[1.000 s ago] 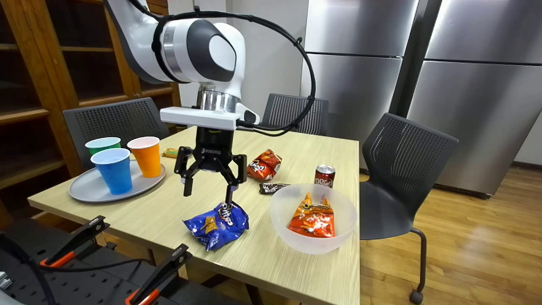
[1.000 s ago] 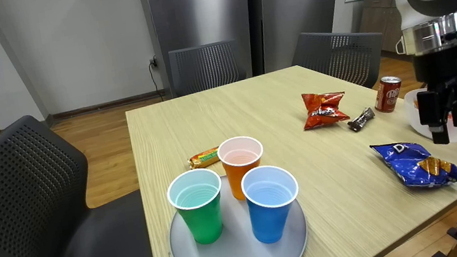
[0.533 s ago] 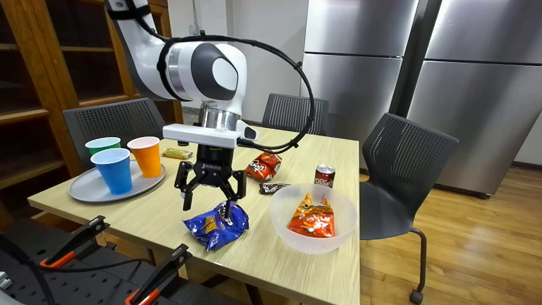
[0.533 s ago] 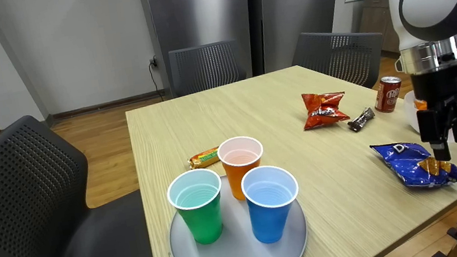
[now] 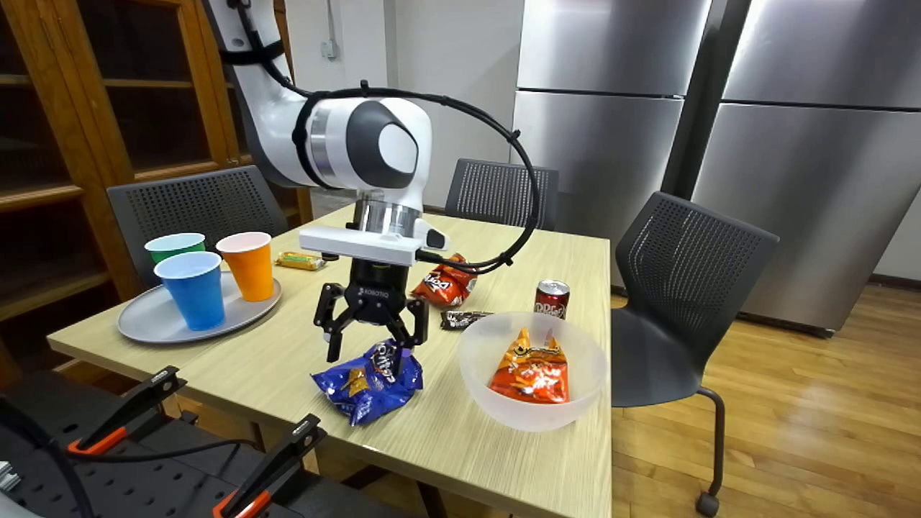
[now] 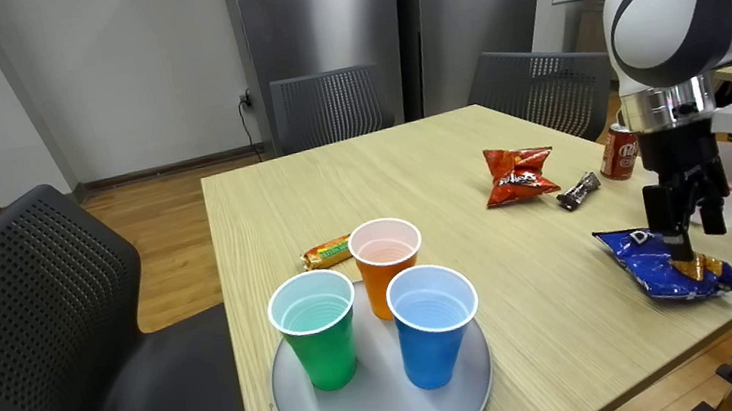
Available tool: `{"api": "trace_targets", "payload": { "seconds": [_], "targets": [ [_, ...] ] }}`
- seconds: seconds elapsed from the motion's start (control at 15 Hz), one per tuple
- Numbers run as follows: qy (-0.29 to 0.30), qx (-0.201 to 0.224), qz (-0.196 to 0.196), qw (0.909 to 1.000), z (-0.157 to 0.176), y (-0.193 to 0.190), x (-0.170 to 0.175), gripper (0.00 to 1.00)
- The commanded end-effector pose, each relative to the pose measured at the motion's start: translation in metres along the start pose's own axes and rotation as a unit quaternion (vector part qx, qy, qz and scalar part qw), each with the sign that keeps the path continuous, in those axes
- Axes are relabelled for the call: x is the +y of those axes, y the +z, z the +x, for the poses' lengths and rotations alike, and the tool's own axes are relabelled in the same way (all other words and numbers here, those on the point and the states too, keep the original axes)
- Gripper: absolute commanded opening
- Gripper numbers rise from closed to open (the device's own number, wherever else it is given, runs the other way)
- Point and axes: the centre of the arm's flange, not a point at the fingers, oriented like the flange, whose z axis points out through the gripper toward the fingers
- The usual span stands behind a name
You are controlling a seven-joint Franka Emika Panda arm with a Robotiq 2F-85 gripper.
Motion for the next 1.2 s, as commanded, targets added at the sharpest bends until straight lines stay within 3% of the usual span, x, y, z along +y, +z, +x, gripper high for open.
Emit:
{"api": "trace_targets", "payload": {
  "seconds": [0.0, 0.07, 0.13, 0.27, 0.87, 1.13],
  "targets": [
    [-0.006, 0.002, 0.009, 0.9999, 0.021, -0.001, 0.005, 1.00],
    [-0.007, 0.002, 0.010, 0.9999, 0.024, -0.001, 0.005, 0.95],
    [-0.009, 0.001, 0.009, 0.9999, 0.028, -0.001, 0.005, 0.74],
    [-0.012, -0.001, 0.008, 0.9999, 0.033, 0.000, 0.004, 0.69],
    [-0.018, -0.004, 0.000, 0.9998, 0.046, -0.004, 0.002, 0.00],
    [-0.022, -0.003, -0.006, 0.9997, 0.047, -0.014, 0.003, 0.00]
  ]
}}
